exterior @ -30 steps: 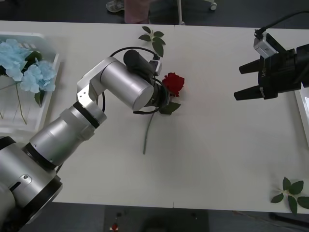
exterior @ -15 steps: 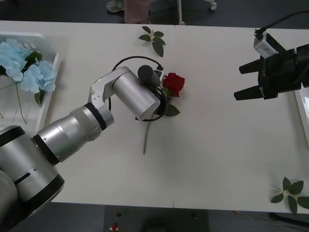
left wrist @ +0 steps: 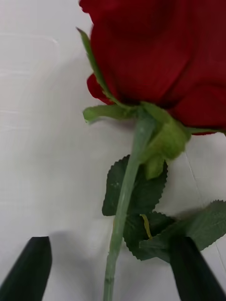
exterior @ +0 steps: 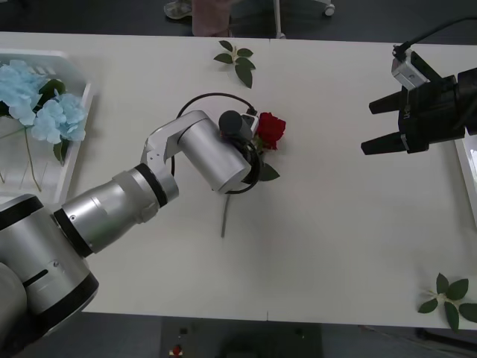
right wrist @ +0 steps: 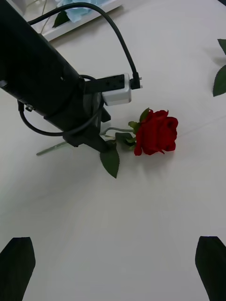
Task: Put the red flowers into the right box and the blue flowers into the left box
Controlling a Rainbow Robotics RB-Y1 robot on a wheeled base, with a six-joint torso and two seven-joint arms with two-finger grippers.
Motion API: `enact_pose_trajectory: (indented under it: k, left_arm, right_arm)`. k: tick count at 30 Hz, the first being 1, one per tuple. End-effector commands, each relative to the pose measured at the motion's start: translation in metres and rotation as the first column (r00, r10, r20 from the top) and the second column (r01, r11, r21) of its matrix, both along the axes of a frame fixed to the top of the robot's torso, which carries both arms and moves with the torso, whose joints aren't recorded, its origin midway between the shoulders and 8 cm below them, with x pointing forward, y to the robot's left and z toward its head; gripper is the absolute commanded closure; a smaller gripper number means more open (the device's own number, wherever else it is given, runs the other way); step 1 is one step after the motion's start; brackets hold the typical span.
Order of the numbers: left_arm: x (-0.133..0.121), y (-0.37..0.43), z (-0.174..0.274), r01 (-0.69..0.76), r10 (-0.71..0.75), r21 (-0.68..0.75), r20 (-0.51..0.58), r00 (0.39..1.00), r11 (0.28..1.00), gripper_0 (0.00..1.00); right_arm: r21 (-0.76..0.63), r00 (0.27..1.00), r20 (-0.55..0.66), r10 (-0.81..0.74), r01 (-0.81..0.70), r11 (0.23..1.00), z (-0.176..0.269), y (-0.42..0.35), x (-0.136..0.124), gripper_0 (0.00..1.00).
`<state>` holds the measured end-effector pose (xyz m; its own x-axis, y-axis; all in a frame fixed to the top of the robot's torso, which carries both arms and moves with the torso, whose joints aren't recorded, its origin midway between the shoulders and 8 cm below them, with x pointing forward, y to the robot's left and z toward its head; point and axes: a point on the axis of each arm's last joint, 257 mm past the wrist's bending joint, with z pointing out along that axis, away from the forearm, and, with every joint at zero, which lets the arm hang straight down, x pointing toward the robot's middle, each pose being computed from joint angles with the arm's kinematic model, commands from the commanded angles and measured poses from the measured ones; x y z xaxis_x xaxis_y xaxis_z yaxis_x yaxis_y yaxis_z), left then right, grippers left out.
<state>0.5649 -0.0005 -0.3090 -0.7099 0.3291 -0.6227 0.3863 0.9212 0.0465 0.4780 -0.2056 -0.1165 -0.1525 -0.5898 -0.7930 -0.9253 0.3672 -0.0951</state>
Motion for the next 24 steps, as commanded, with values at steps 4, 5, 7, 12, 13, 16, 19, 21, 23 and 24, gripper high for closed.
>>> enact_pose_trajectory:
  k: [4,5,7,12,13,16,19,21,23,24]
  left_arm:
    - [0.011,-0.016,0.025,-0.002,0.004,-0.042,0.054,0.999,0.999,1.0]
    - [0.012,-0.015,0.025,-0.003,0.005,-0.04,0.055,0.998,0.999,1.0]
    - [0.012,-0.015,0.024,-0.003,0.006,-0.04,0.054,0.999,0.999,1.0]
    - [0.011,-0.016,0.025,-0.001,0.003,-0.039,0.055,0.998,0.999,1.0]
    - [0.011,-0.016,0.025,0.0,0.002,-0.038,0.056,0.998,0.999,1.0]
    - [0.011,-0.016,0.024,0.002,0.0,-0.037,0.054,0.999,0.999,1.0]
    - [0.01,-0.015,0.024,0.005,-0.003,-0.036,0.051,0.999,0.999,1.0]
    - [0.011,-0.016,0.028,0.013,-0.011,-0.036,0.059,0.998,0.999,1.0]
    - [0.012,-0.014,0.039,0.005,-0.002,-0.049,0.053,0.999,0.999,1.0]
    - [0.011,-0.012,0.043,0.003,-0.001,-0.051,0.044,0.999,0.999,1.0]
  right_arm:
    - [0.015,1.0,0.019,-0.001,0.001,1.0,0.016,0.005,0.004,0.0]
    - [0.015,1.0,0.019,-0.001,0.001,1.0,0.016,0.005,0.004,0.0]
    - [0.015,1.0,0.019,-0.001,0.001,1.0,0.016,0.005,0.004,0.0]
    - [0.015,1.0,0.019,-0.001,0.001,1.0,0.016,0.005,0.004,0.0]
    - [0.015,1.0,0.019,-0.001,0.001,1.0,0.016,0.005,0.004,0.0]
    - [0.015,1.0,0.019,-0.001,0.001,1.0,0.016,0.005,0.004,0.0]
    - [0.015,1.0,0.019,-0.001,0.001,1.0,0.016,0.005,0.004,0.0]
    - [0.015,1.0,0.019,-0.001,0.001,1.0,0.016,0.005,0.004,0.0]
    - [0.015,1.0,0.019,-0.001,0.001,1.0,0.016,0.005,0.004,0.0]
    - [0.015,1.0,0.019,-0.001,0.001,1.0,0.016,0.005,0.004,0.0]
